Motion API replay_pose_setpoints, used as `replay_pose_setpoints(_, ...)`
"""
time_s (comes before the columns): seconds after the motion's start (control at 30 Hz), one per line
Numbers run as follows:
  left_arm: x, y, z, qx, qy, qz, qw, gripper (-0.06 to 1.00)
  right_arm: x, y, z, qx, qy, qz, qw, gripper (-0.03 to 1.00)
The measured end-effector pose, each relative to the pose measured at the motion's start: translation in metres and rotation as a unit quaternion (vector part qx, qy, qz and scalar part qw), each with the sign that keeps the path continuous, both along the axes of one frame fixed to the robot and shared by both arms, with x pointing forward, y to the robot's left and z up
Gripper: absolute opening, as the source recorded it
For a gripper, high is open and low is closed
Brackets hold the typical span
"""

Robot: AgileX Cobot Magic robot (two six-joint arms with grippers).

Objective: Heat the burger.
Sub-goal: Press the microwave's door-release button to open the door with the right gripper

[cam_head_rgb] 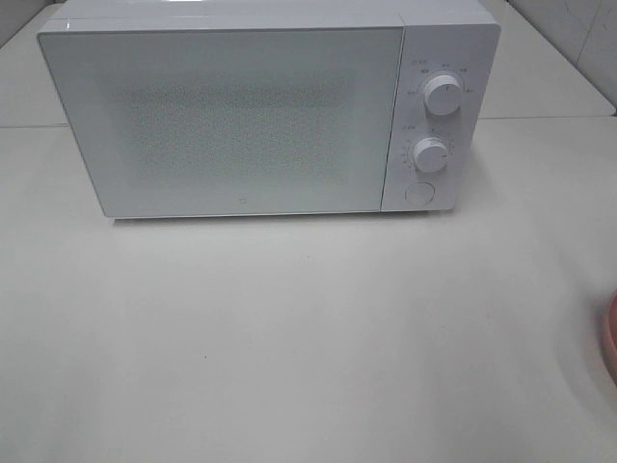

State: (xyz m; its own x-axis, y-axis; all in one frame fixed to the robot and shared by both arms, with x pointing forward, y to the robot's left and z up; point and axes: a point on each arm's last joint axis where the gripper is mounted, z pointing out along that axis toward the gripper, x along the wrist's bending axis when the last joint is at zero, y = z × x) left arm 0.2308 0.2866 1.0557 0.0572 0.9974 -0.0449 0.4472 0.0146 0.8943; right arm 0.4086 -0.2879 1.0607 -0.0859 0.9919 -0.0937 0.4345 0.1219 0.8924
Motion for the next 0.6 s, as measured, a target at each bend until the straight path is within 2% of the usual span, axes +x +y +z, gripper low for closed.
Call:
replay_pose_setpoints(0.33, 0.0, 0.0, 0.0, 0.0, 0.0, 0.0, 1.0, 0.98, 0.029, 0.005, -0.012, 0.002, -0.015, 0.015, 1.0, 0.76)
replay_pose_setpoints(0.6, 0.0, 0.0, 0.0, 0.0, 0.0, 0.0, 1.0, 0.98, 0.05, 0.011, -0.029, 0.003, -0.063, 0.042, 0.997, 0.76)
